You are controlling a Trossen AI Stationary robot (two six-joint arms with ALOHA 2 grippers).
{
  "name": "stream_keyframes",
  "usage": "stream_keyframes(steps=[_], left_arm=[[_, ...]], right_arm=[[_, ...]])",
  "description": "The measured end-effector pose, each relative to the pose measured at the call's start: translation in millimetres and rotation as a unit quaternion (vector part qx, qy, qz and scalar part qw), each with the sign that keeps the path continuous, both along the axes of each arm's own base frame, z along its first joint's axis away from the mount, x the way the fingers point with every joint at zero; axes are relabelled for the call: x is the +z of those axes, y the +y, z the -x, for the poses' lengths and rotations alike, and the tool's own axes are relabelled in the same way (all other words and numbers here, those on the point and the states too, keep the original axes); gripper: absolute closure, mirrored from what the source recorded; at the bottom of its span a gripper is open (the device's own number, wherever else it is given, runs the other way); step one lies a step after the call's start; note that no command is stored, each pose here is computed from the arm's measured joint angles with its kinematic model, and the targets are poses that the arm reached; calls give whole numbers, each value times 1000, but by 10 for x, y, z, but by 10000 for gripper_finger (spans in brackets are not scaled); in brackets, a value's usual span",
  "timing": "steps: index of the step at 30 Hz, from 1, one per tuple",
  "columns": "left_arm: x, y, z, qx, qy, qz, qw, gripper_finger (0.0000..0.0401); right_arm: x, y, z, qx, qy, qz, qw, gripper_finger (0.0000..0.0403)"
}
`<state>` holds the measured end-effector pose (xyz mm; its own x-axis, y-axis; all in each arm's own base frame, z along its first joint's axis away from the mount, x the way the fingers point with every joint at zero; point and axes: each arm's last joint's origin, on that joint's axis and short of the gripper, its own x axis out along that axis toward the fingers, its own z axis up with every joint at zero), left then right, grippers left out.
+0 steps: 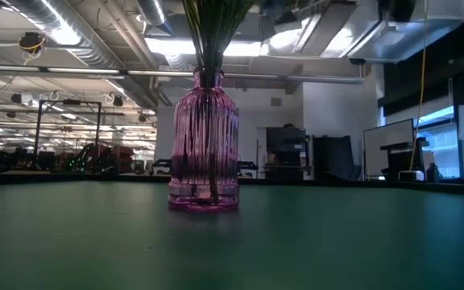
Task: Sort flowers into vase by color
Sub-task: Put the yellow flower into the blue vase
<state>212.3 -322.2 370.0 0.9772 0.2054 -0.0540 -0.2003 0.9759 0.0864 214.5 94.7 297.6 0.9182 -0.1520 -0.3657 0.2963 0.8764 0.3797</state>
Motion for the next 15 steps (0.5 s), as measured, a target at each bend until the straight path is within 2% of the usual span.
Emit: stream_keyframes(steps=[3, 5, 8, 12, 15], left_arm=[[-3, 12, -18, 3, 0, 5, 1000, 293], [-5, 18, -26, 4, 0, 4, 1000, 293], [-12, 34, -47, 8, 2, 1, 1000, 293], [-24, 56, -78, 12, 6, -2, 1000, 293], [-27, 74, -113, 7, 7, 1, 1000, 293]], right_arm=[[290, 295, 340, 50, -123, 0, 991, 397], [384, 436, 554, 69, -165, 7, 984, 395], [435, 542, 815, 72, -181, 41, 980, 397], [328, 541, 1075, 63, -159, 96, 981, 399], [218, 468, 1243, 59, -147, 103, 982, 398]])
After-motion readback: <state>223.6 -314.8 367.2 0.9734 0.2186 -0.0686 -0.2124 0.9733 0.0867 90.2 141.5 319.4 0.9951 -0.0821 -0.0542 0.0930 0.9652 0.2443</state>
